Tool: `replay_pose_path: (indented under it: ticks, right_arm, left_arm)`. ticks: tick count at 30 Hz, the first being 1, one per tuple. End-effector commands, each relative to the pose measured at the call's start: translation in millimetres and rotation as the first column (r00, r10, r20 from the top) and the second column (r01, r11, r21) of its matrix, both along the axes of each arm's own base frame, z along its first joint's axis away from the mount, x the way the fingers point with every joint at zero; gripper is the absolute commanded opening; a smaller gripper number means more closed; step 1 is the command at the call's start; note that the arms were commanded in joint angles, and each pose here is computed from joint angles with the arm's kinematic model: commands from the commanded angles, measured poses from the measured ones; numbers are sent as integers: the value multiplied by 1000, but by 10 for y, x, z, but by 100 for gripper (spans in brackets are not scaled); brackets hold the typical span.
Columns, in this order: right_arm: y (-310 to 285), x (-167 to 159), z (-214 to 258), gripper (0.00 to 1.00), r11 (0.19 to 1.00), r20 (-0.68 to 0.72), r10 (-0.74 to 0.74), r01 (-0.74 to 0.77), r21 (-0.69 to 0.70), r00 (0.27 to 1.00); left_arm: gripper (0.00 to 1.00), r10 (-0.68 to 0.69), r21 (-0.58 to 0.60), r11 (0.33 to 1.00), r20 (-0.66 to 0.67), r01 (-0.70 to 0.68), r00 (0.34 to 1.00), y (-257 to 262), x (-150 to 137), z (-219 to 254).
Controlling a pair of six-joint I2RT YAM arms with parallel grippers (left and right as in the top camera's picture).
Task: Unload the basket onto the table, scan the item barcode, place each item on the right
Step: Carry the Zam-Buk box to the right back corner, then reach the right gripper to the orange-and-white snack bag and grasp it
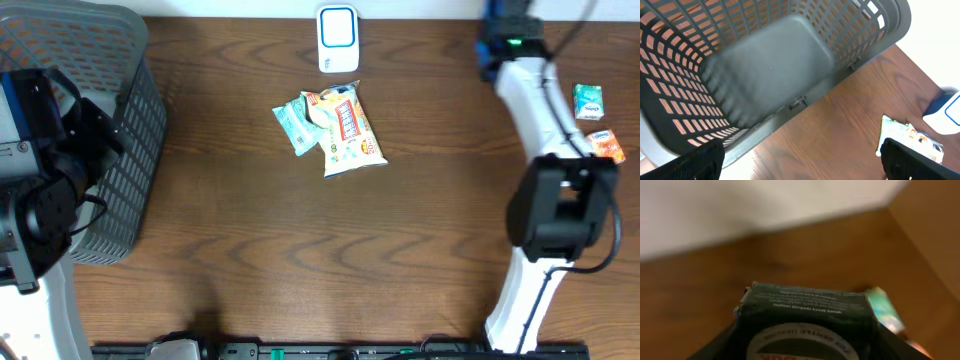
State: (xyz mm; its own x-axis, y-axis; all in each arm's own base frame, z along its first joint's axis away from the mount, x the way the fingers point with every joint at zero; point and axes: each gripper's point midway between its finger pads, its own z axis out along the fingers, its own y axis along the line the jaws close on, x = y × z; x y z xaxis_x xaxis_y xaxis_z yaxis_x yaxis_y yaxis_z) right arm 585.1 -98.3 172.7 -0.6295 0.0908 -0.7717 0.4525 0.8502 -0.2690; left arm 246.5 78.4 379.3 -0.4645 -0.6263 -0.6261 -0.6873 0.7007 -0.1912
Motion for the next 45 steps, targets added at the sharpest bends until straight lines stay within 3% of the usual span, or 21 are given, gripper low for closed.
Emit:
replay_pose_path:
  ticks: [1, 6, 7, 10, 11, 19, 24, 26, 28, 31, 38, 39, 42, 45]
  right_arm:
    - [-593, -225, -176, 50, 997, -77, -73, 75, 20, 994]
    - [-1108, -496, -378, 53, 986, -137, -149, 157, 54, 979]
    - [-1181, -540, -412, 58, 984, -147, -162, 171, 56, 976]
    - [-1272, -633, -550, 92, 979, -181, -155, 175, 100, 971]
    - [-1271, -644, -589, 99, 978, -186, -143, 167, 122, 972]
    - [-1127, -670, -698, 99, 971, -210, -113, 152, 182, 971]
    - [-475, -586, -830, 99, 920, -220, 109, -14, 391, 969]
    - [-74, -556, -860, 92, 838, -182, 244, -113, 534, 953]
    - [382, -557, -820, 85, 703, -108, 383, -214, 678, 918]
    - [899, -637, -727, 85, 526, -24, 507, -287, 800, 861]
    - [1644, -834, -897, 86, 457, -59, 632, -310, 834, 773]
    - [1725, -859, -941, 79, 460, -69, 645, -314, 831, 761]
    - [1966, -946, -1075, 45, 494, -120, 673, -323, 807, 730]
    - [2072, -923, -1096, 22, 567, -167, 668, -351, 745, 725]
  left_arm:
    - [98, 14, -2, 1000, 7, -14, 1000, 18, -9, 18]
    - [98, 14, -2, 1000, 6, -14, 1000, 18, -10, 17]
    - [98, 14, -2, 1000, 6, -14, 1000, 18, -10, 17]
    - [98, 14, -2, 1000, 7, -14, 1000, 18, -9, 18]
    - [98, 14, -2, 1000, 6, -14, 1000, 18, -10, 17]
    - [98, 14, -2, 1000, 6, -14, 1000, 18, -10, 17]
    - [98, 14, -2, 1000, 7, -14, 1000, 18, -9, 18]
    - [98, 14, -2, 1000, 7, -14, 1000, 18, -9, 18]
    - [98, 14, -2, 1000, 6, -14, 1000, 18, -10, 17]
    - [98, 14, -2, 1000, 7, -14, 1000, 18, -9, 18]
    - [98, 14, -2, 1000, 6, -14, 1000, 18, -10, 17]
    - [98, 14, -2, 1000, 7, -14, 1000, 17, -9, 17]
    - [98, 14, -2, 1000, 7, -14, 1000, 18, -9, 18]
    - [98, 14, -2, 1000, 7, -14, 1000, 18, -9, 18]
